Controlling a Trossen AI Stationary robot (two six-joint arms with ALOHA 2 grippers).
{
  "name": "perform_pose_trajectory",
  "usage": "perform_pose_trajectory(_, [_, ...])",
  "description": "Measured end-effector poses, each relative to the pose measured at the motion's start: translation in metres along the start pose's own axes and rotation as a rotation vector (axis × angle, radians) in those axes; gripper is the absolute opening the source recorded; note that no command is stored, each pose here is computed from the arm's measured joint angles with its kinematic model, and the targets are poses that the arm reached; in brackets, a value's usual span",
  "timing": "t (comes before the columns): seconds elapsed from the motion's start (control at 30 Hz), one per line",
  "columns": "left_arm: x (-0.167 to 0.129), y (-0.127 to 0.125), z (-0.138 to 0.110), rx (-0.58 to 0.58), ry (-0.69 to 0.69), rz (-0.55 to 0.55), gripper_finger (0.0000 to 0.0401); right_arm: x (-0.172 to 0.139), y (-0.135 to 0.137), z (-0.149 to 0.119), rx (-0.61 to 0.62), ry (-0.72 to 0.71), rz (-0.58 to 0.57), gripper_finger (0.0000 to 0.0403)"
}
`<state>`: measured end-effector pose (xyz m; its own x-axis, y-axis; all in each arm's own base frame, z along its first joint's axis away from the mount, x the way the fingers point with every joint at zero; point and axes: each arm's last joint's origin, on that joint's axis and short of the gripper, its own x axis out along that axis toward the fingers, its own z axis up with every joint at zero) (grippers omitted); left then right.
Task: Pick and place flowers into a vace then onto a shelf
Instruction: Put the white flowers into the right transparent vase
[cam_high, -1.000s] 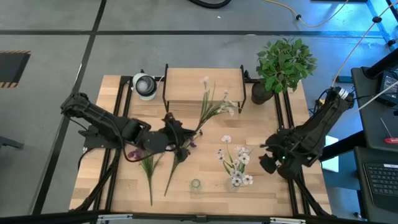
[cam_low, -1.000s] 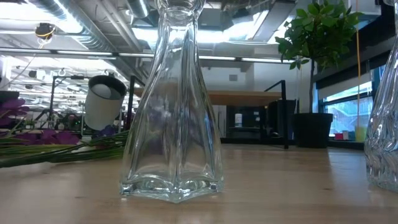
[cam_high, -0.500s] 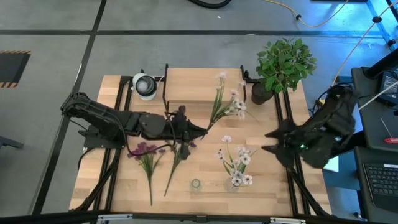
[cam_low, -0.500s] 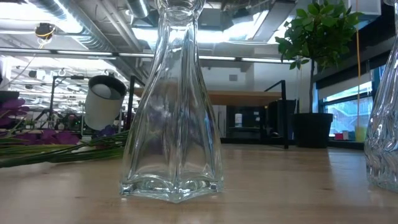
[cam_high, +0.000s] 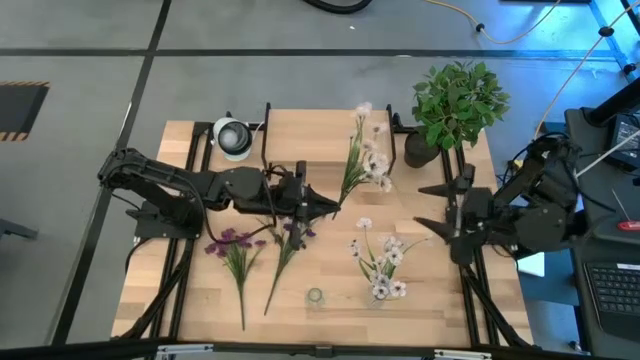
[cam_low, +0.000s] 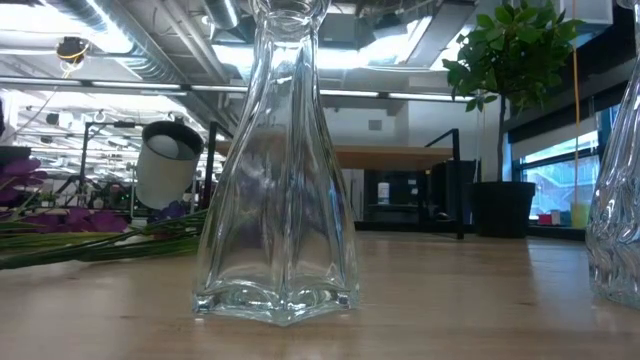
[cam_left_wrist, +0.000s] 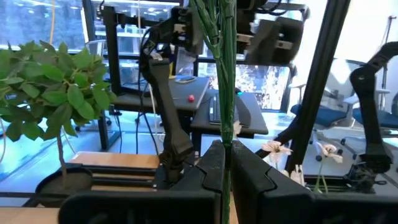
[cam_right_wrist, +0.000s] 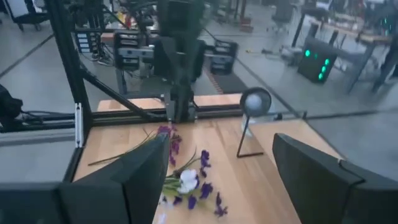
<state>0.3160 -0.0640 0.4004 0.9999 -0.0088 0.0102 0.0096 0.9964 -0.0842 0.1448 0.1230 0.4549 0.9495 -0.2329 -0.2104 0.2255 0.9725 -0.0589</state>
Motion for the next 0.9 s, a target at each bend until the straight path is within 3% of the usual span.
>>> perform_pose_trajectory(0.17, [0.002, 0.003, -0.001, 0.012, 0.005, 0.003, 0.0007, 0.02, 0.01, 0.003, -0.022, -0.008, 0.033, 0.0287])
perform_pose_trajectory(0.4, [0.003, 0.005, -0.001, 0.045, 0.006, -0.015, 0.0007, 0.054, 0.012, 0.012, 0.036, -0.063, -0.077, 0.0287])
perform_pose_trajectory(0.57, [0.003, 0.005, -0.001, 0.045, 0.006, -0.015, 0.0007, 0.078, 0.017, 0.014, -0.008, -0.086, -0.123, 0.0287])
perform_pose_trajectory(0.77, [0.003, 0.006, -0.001, 0.069, 0.005, -0.004, 0.0007, 0.108, 0.027, 0.017, -0.063, -0.14, -0.013, 0.0287])
perform_pose_trajectory(0.9, [0.003, 0.005, -0.001, 0.072, 0.006, -0.009, 0.0006, 0.122, 0.024, 0.019, -0.038, -0.161, -0.039, 0.0287])
